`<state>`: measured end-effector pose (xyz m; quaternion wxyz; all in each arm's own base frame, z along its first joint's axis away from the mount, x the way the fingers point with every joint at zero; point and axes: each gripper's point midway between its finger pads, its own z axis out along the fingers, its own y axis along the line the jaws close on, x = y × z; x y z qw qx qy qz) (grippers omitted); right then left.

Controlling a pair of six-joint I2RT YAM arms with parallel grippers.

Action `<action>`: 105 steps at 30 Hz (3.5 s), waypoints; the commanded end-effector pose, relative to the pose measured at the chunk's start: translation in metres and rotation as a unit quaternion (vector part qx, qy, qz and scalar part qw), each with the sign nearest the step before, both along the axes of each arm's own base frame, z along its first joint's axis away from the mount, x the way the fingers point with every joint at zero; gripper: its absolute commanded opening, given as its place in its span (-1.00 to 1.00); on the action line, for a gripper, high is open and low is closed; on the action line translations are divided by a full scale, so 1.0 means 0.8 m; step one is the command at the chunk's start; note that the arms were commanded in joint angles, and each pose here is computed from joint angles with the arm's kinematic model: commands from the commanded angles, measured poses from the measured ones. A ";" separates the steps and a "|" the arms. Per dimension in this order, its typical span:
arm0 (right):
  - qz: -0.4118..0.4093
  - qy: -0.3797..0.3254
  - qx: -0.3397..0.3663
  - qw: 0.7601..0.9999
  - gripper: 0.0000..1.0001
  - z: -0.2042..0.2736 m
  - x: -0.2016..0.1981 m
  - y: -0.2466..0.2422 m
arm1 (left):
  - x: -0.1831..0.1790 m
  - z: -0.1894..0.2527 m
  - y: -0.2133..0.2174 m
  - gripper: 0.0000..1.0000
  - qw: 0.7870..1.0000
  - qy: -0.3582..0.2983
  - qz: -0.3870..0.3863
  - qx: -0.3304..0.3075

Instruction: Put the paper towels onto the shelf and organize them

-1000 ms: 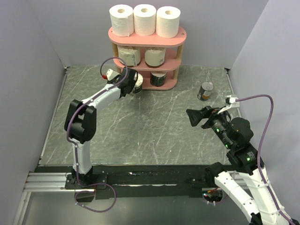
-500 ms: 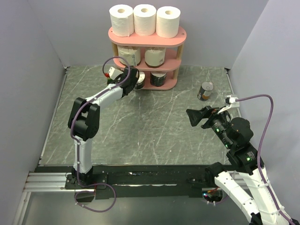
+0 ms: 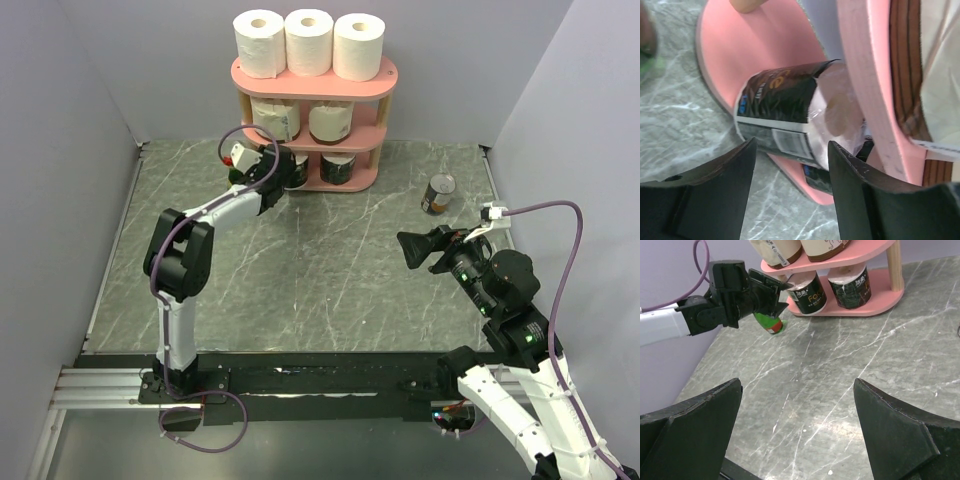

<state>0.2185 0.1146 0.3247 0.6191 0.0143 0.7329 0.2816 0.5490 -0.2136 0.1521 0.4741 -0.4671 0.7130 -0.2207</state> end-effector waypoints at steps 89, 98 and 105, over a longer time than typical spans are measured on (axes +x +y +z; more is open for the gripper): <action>-0.078 0.055 -0.038 0.995 0.99 0.007 0.013 -0.032 | -0.246 0.270 -0.065 0.93 0.815 -0.287 -0.312 0.395; -0.054 0.062 0.010 0.997 0.99 0.002 0.008 -0.016 | -0.321 0.291 -0.019 0.93 0.826 -0.307 -0.337 0.331; -0.039 0.049 0.021 0.998 0.99 0.001 0.010 -0.008 | -0.371 0.296 -0.006 0.93 0.811 -0.366 -0.358 0.282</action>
